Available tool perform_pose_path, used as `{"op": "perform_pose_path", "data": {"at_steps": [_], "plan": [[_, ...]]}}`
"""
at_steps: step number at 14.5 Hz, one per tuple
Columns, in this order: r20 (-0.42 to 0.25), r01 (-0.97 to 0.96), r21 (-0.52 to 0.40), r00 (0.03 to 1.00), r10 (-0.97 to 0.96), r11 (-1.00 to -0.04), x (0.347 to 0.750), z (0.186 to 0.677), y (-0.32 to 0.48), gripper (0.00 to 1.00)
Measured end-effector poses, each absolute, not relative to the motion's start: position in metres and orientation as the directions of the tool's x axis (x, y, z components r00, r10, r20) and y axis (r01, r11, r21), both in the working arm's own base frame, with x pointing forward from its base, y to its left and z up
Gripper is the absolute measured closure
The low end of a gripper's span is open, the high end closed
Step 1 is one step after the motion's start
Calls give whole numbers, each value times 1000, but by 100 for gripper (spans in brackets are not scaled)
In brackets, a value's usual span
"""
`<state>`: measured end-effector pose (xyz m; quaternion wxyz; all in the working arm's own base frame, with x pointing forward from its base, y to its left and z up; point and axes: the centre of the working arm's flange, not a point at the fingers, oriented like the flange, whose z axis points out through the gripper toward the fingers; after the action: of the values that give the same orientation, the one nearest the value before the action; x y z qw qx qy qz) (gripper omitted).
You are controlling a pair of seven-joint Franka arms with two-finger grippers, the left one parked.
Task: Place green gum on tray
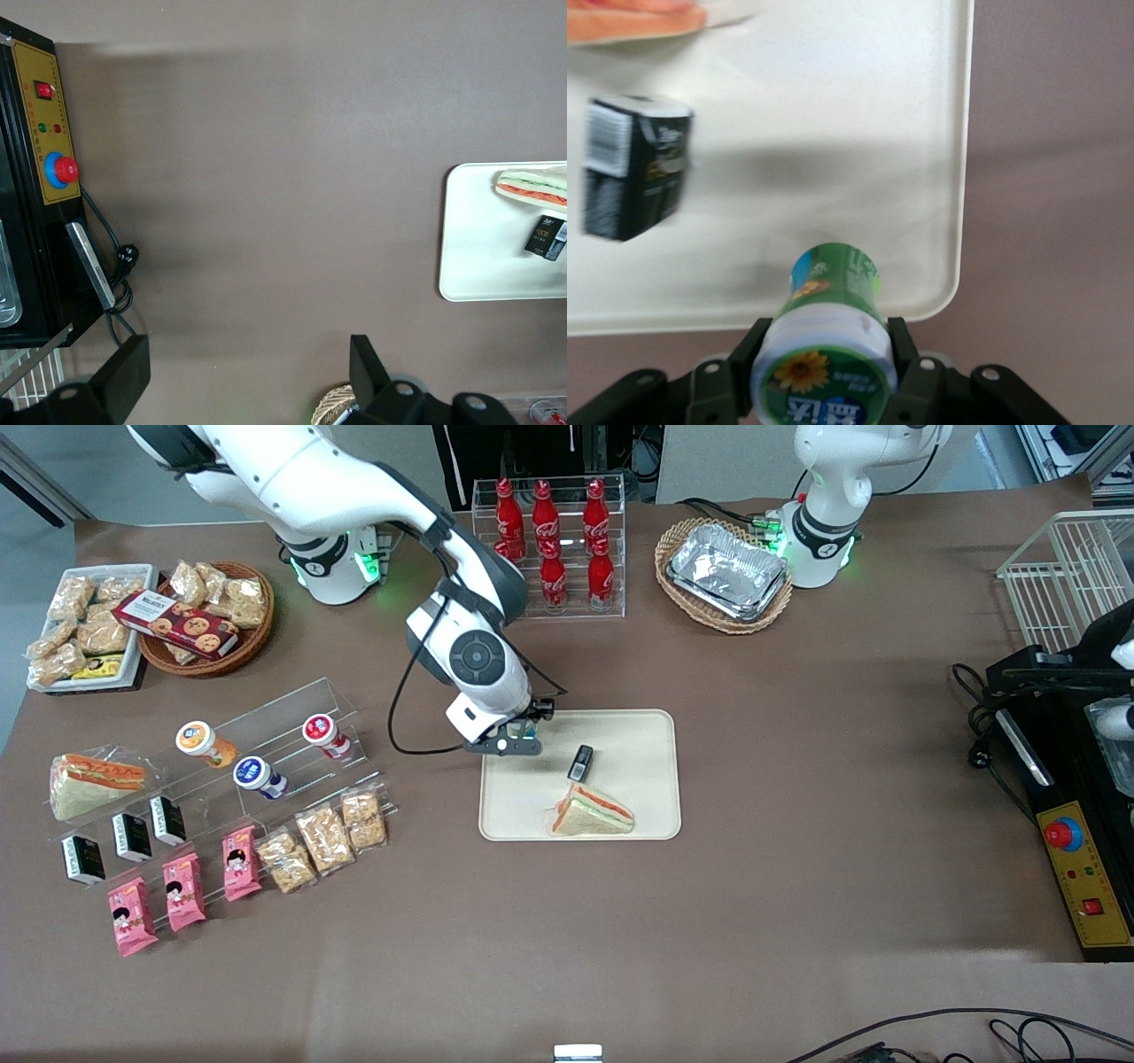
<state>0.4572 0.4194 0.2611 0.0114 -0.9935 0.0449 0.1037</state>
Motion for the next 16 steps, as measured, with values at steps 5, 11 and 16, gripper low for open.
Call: {"op": "perform_pose_path", "data": {"at_steps": [5, 11, 16], "plan": [[-187, -87, -26, 979, -80, -996, 455, 228, 417, 42], [-182, -113, -28, 978, -106, -993, 454, 223, 415, 17], [-137, -159, -43, 979, -152, -986, 481, 267, 396, 0]]}}
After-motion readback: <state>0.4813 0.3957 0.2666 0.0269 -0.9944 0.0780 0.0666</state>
